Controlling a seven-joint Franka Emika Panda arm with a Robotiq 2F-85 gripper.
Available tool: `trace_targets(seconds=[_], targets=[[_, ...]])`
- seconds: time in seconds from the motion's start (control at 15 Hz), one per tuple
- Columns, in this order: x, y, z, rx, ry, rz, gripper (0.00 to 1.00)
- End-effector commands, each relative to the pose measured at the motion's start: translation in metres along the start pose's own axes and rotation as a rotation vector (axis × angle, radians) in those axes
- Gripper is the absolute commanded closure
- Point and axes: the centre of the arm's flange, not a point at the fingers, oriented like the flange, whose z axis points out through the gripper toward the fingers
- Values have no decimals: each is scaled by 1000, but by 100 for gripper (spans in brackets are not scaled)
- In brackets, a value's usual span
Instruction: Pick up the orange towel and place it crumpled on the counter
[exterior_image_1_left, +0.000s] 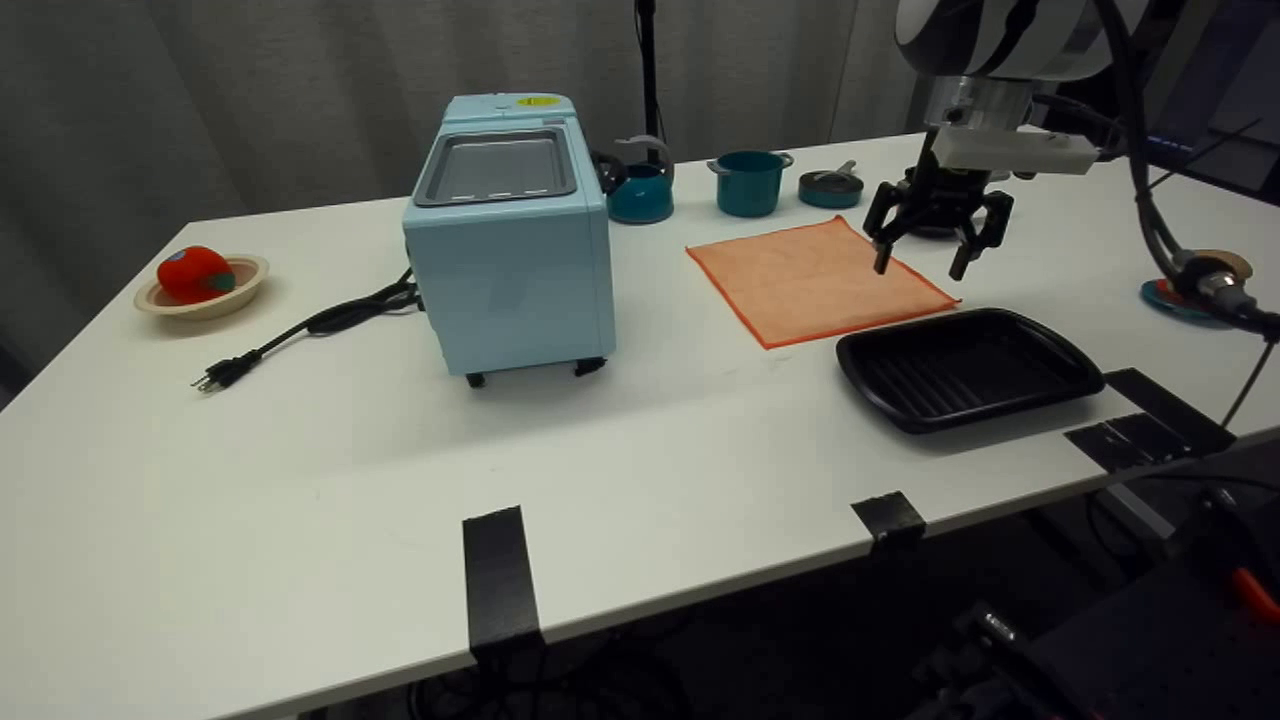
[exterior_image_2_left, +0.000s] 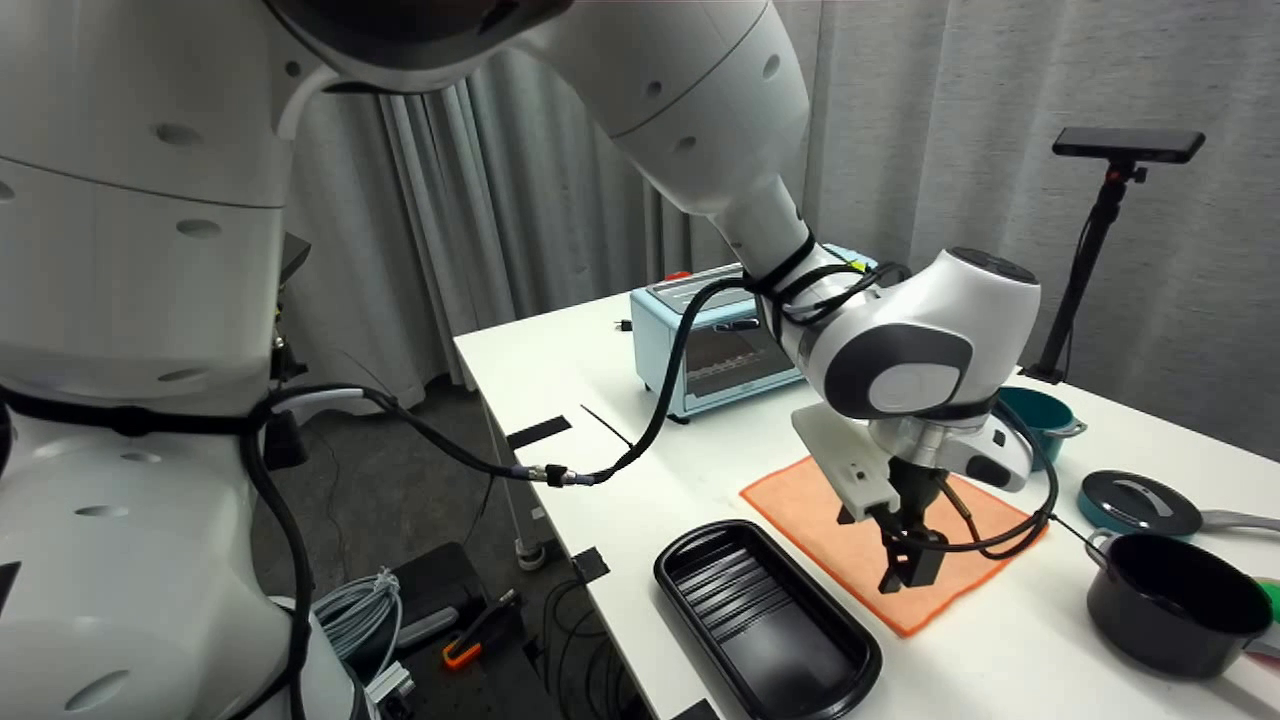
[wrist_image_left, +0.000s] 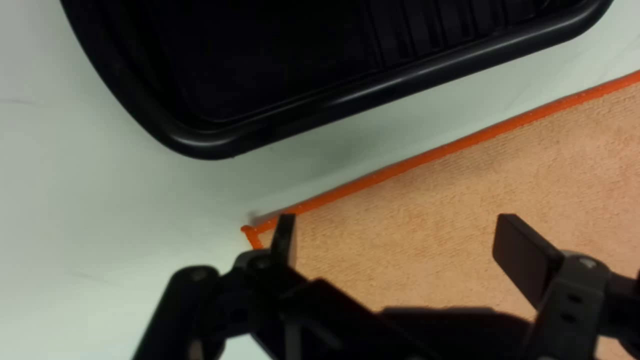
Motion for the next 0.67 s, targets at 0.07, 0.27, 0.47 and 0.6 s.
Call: trace_targets(seconds=[0.07,0.27,0.47,0.6], targets=[[28,23,14,9,10,64,0],[36,35,26,0,0,87,0],[42,44,39,-6,-13,106,0],[45,48,47,-6,-23,118,0]])
